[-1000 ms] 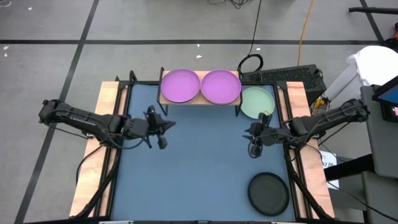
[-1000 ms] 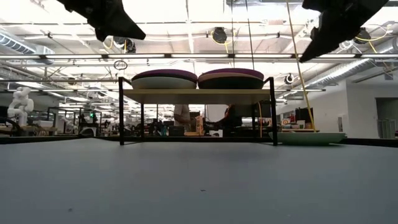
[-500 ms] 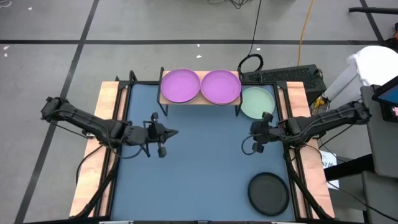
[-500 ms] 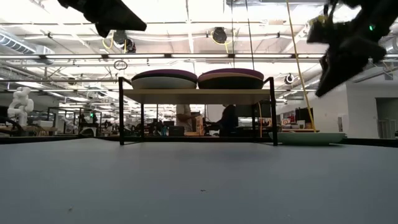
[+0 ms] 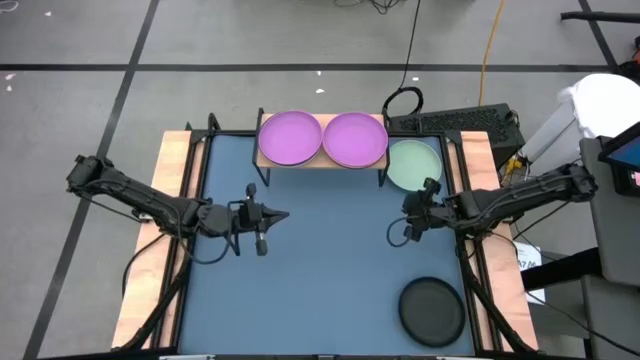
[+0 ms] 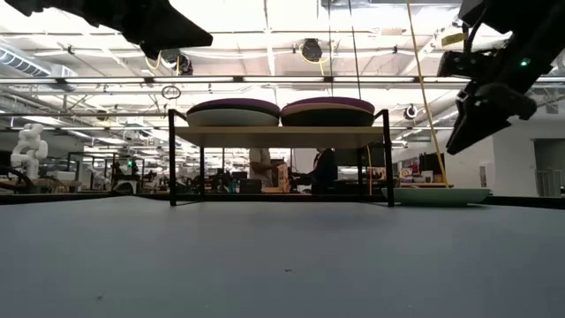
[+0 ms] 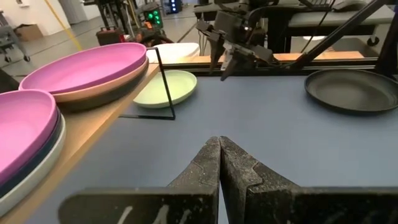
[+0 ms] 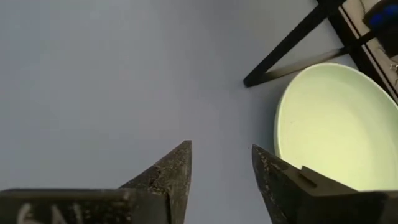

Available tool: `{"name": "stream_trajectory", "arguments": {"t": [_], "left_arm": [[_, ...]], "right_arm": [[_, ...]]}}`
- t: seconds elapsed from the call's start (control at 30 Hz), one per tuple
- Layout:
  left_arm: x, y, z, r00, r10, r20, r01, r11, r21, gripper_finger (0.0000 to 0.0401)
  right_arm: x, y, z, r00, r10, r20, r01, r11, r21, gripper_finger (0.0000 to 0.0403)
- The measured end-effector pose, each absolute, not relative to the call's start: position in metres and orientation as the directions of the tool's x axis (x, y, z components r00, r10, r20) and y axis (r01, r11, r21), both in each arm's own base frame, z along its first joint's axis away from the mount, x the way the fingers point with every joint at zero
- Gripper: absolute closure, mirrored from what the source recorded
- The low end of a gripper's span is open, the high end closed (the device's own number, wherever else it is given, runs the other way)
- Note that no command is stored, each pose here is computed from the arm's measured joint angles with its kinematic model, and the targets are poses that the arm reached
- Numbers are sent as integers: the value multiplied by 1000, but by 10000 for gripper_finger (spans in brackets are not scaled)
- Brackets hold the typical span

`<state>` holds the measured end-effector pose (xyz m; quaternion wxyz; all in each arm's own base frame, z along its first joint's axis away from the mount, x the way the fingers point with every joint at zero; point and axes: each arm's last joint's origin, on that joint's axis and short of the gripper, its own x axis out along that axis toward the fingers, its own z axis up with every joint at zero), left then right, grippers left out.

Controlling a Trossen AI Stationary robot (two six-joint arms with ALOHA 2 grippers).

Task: Place and stack plates onto a shelf
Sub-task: Stack the green plate on top of the purple plate on the shelf

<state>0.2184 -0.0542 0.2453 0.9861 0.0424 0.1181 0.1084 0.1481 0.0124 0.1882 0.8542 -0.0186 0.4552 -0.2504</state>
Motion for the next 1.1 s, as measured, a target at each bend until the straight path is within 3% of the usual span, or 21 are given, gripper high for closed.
{"name": "stream_trajectory", "arguments": {"t": [0.2,0.47,0.83,1.1], "left_arm": [[218,-54,245,949,223,-224,-205,973,102,398],[218,-54,245,949,221,-225,-205,974,96,398],[218,-54,245,947,222,-231,-204,974,100,398],[218,-54,244,947,222,-232,-202,973,108,398]], "right_arm": [[158,8,185,462,-464,-756,435,861,-263,249],[165,-4,175,376,-500,-780,470,828,-305,246],[169,-24,164,239,-600,-764,530,739,-415,192],[175,-36,151,167,-601,-782,521,727,-447,186]]}}
